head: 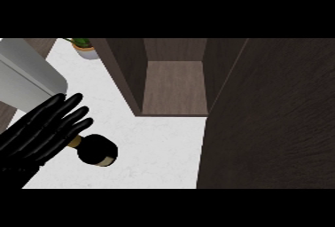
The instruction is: Pick up the wine, place it into the cabinet and close the cabinet
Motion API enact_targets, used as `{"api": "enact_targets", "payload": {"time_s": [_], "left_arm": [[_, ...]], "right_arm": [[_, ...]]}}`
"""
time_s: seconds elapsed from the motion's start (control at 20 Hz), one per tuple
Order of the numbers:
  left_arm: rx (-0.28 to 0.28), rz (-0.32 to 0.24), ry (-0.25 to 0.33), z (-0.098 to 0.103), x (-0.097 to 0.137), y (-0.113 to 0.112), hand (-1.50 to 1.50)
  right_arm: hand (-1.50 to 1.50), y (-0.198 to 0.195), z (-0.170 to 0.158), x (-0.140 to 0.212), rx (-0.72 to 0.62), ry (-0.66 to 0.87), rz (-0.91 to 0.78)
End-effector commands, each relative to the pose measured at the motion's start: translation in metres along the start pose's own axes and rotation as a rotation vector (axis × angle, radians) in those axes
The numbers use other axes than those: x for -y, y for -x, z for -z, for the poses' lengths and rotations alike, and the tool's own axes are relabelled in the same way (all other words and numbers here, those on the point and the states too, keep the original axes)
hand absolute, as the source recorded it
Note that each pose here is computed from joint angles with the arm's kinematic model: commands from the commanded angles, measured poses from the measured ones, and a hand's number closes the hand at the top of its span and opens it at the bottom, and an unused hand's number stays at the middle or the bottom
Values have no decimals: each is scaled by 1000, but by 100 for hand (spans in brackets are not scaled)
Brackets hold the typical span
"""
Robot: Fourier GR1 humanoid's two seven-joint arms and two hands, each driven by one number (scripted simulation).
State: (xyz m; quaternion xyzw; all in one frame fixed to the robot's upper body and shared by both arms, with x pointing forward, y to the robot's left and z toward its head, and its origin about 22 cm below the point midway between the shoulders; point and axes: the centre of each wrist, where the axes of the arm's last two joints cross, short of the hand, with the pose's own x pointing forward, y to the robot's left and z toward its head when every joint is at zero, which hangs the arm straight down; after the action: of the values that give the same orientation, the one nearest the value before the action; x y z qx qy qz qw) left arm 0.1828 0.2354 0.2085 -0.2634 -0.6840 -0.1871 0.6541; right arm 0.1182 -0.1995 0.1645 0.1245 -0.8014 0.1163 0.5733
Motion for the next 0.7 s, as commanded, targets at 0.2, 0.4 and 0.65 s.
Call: {"api": "enact_targets", "payload": {"time_s": [0.2, 0.4, 0.65], "left_arm": [[129, 56, 42, -26, 6, -29, -150], [138, 99, 14, -26, -32, -34, -150], [104, 74, -25, -36, -29, -31, -150]], "right_arm": [[-150, -37, -21, -1, 73, -12, 6], [-150, -48, -22, -5, 57, -8, 12], [-150, -48, -26, 0, 71, -33, 20]]}}
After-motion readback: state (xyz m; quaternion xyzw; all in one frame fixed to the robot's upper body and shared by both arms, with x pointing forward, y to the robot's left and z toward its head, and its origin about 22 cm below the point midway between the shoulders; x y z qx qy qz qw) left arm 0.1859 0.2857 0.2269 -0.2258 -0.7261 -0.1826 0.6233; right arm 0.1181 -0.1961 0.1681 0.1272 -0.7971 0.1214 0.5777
